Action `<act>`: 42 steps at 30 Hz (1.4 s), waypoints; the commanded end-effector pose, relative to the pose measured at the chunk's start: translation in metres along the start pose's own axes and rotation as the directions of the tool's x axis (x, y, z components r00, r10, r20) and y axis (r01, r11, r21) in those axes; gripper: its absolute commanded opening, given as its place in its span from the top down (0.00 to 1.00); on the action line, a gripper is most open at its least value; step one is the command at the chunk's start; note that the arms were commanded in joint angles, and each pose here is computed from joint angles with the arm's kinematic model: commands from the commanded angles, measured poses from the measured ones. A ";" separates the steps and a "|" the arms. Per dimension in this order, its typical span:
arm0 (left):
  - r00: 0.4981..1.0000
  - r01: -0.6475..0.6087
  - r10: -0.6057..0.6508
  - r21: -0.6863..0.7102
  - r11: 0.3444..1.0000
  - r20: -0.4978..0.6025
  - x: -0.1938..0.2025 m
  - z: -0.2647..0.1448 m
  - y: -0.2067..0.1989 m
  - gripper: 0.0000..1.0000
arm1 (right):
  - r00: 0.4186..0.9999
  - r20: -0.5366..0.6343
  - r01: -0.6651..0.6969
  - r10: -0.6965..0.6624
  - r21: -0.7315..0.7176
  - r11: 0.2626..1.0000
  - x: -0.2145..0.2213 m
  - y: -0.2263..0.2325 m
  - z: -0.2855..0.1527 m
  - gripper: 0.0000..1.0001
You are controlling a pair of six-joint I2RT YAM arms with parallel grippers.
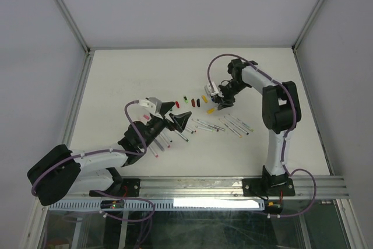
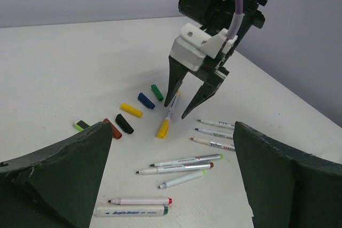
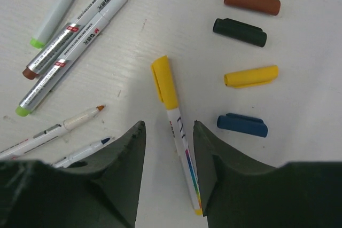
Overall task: Open the pen caps
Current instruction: Pick up the pen from the center of the board.
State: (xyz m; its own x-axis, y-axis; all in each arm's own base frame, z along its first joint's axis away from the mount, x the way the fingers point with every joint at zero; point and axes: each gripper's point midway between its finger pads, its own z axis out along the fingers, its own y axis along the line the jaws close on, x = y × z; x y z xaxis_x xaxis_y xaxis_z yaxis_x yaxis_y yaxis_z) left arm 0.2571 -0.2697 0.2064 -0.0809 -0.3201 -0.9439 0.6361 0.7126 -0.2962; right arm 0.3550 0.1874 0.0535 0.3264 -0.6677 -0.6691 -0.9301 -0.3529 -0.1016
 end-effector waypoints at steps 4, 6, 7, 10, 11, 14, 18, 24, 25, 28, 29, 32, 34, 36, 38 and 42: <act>0.990 0.043 -0.043 0.002 0.999 0.131 -0.030 -0.007 0.001 0.01 | 0.982 -0.187 -0.021 0.019 -0.010 1.000 0.018 -0.011 0.005 0.60; 0.990 0.044 -0.044 0.002 0.999 0.132 -0.030 -0.007 0.001 0.01 | 0.977 -0.214 -0.018 0.015 -0.013 1.000 0.021 -0.012 0.007 0.61; 0.990 0.044 -0.043 0.001 0.999 0.131 -0.030 -0.007 0.001 0.01 | 0.974 -0.227 -0.016 0.013 -0.015 1.000 0.023 -0.012 0.007 0.61; 0.991 0.044 -0.043 -0.001 0.999 0.129 -0.030 -0.007 0.001 0.01 | 0.966 -0.260 -0.011 0.004 -0.025 1.000 0.027 -0.012 0.011 0.64; 0.990 0.045 -0.044 0.000 0.999 0.130 -0.030 -0.007 0.001 0.01 | 0.963 -0.270 -0.010 0.001 -0.031 0.999 0.029 -0.011 0.012 0.65; 0.990 0.046 -0.045 -0.002 0.999 0.131 -0.030 -0.007 0.002 0.01 | 0.955 -0.295 -0.006 -0.008 -0.045 0.999 0.031 -0.009 0.015 0.68; 0.990 0.047 -0.046 -0.003 0.999 0.134 -0.030 -0.008 0.002 0.01 | 0.947 -0.319 0.003 -0.021 -0.057 0.998 0.034 -0.007 0.018 0.73; 0.989 0.053 -0.051 -0.008 0.999 0.140 -0.031 -0.010 0.003 0.01 | 0.927 -0.373 0.018 -0.036 -0.051 0.999 0.045 -0.005 0.021 0.82; 0.989 0.052 -0.050 -0.009 0.999 0.141 -0.031 -0.010 0.004 0.01 | 0.925 -0.379 0.019 -0.035 -0.046 0.999 0.047 -0.006 0.022 0.84; 0.989 0.053 -0.052 -0.009 0.999 0.140 -0.031 -0.009 0.003 0.01 | 0.920 -0.391 0.022 -0.035 -0.038 0.999 0.051 -0.004 0.022 0.88; 0.989 0.053 -0.051 -0.010 0.999 0.140 -0.031 -0.009 0.004 0.01 | 0.919 -0.392 0.026 -0.038 -0.035 0.999 0.051 -0.003 0.023 0.89; 0.989 0.054 -0.052 -0.011 0.998 0.141 -0.031 -0.009 0.004 0.01 | 0.925 -0.377 0.034 -0.041 -0.026 0.999 0.047 -0.002 0.023 0.95; 0.988 0.055 -0.053 -0.014 0.998 0.142 -0.032 -0.009 0.004 0.01 | 0.937 -0.348 0.038 -0.040 -0.011 0.999 0.040 -0.003 0.021 0.99; 0.987 0.062 -0.058 -0.018 0.998 0.150 -0.034 -0.011 0.005 0.01 | 0.950 -0.309 0.047 -0.043 0.007 0.999 0.029 -0.004 0.019 1.00; 0.986 0.071 -0.067 -0.019 0.997 0.151 -0.035 -0.011 0.005 0.01 | 0.962 -0.269 0.065 -0.051 0.043 0.997 0.015 -0.008 0.012 1.00; 0.981 0.126 -0.130 0.034 0.991 0.146 -0.038 -0.007 -0.007 0.01 | 0.976 -0.210 0.078 -0.051 0.123 0.989 -0.004 -0.015 -0.002 1.00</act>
State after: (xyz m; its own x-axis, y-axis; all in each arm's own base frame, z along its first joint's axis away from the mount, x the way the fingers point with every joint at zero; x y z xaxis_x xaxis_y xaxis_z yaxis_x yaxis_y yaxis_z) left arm 0.2526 -0.2566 0.2148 -0.0640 -0.3988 -0.9148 0.6162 0.7052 -0.3506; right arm 0.3605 0.1824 0.0245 0.3929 -0.8144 -0.4271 -0.9184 -0.3713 -0.1368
